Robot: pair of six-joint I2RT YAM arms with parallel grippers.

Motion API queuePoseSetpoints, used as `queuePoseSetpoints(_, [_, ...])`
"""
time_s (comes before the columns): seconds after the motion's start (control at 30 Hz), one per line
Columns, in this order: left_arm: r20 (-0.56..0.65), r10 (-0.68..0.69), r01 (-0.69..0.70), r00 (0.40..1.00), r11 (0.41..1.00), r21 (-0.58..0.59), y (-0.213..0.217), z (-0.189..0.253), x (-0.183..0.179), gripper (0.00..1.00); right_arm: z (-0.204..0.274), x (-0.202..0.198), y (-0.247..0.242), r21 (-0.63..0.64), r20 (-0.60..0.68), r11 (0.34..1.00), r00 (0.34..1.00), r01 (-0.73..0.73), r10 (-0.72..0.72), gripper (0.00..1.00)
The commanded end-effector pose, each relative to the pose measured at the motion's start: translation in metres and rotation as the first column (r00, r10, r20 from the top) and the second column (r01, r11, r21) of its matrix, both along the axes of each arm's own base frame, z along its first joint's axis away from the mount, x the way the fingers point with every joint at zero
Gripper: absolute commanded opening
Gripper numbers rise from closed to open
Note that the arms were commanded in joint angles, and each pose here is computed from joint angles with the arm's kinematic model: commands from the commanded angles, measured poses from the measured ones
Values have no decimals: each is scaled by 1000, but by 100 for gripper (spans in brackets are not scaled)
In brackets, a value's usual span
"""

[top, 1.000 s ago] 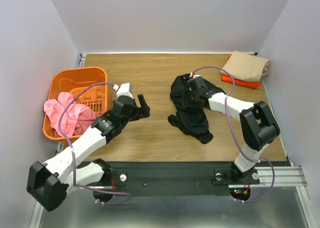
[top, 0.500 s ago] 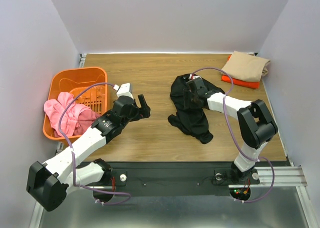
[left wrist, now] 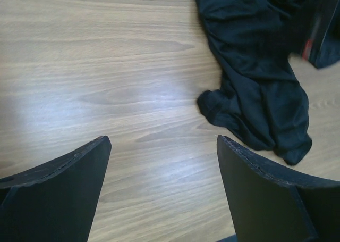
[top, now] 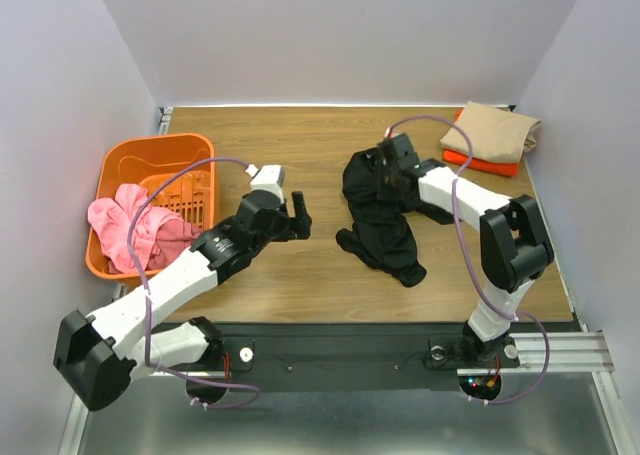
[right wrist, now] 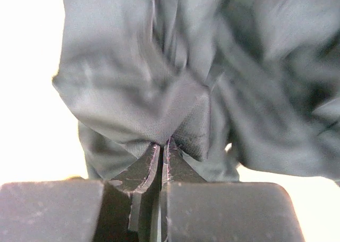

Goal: Fold and stack the t-shirts
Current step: Flatten the tshirt out

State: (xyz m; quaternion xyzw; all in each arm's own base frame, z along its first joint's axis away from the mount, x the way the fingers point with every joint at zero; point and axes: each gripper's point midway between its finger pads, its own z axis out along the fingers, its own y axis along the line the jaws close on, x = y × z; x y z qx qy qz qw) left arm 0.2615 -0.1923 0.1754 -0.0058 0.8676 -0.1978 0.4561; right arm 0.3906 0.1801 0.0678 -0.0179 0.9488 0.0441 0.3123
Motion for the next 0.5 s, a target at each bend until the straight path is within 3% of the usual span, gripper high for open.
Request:
queuePoseSetpoints(0.0, [105, -127, 121, 986, 991, 63, -39, 35, 9, 91, 88, 36, -23, 106, 131, 988, 983, 111, -125, 0])
queuePoseSetpoints(0.17, [157, -359, 346, 920, 932, 107, -125, 55, -3, 91, 124, 52, -62, 163, 160, 968, 963, 190, -216, 0])
queuePoseSetpoints(0.47, [117, -549, 542, 828, 836, 82, -224, 39, -5, 89, 126, 39, -122, 179, 145, 933, 930, 312, -339, 0])
